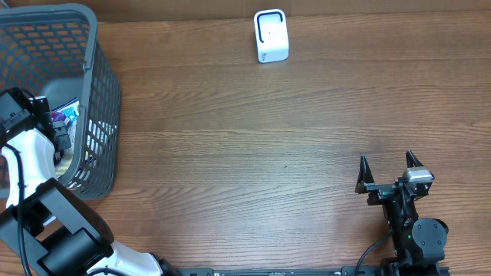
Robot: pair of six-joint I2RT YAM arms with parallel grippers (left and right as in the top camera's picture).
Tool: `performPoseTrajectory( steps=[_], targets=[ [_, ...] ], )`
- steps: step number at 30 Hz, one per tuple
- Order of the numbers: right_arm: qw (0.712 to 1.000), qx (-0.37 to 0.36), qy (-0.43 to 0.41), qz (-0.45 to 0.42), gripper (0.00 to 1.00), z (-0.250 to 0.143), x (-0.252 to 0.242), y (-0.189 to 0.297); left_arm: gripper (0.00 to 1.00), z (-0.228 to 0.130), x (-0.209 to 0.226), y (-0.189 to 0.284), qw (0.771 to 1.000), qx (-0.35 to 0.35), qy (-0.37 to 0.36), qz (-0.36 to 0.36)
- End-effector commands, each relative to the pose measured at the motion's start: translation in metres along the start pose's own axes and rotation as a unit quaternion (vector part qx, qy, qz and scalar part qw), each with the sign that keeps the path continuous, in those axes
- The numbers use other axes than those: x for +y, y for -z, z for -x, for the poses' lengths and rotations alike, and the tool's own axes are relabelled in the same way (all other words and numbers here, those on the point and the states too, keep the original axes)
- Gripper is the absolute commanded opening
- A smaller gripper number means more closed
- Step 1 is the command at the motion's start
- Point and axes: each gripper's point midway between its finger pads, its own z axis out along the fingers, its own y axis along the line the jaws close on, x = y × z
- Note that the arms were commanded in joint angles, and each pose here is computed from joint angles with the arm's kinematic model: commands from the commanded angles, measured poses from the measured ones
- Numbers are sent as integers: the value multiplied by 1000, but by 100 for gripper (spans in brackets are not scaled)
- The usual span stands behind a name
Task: Scan the item barcode
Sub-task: 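Grasp the purple snack box in the basket with the left gripper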
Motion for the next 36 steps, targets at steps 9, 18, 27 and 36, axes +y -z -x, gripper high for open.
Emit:
performPoseTrajectory(
  steps=[9, 18, 27, 36],
  targets=[
    [1000, -3, 4, -8, 100, -1, -3, 0, 4, 92, 62, 163, 946, -222, 235, 0],
    [1000, -3, 4, -8, 100, -1, -3, 0, 4, 104, 53, 272, 909, -349, 214, -78],
    [1000, -3, 3, -8, 100, -1, -3, 0, 100, 102, 39, 212, 936, -276, 202, -87],
    [1000, -3, 4, -8, 100, -1, -3, 0, 100, 88, 7, 93, 976, -155, 119, -97]
  ],
)
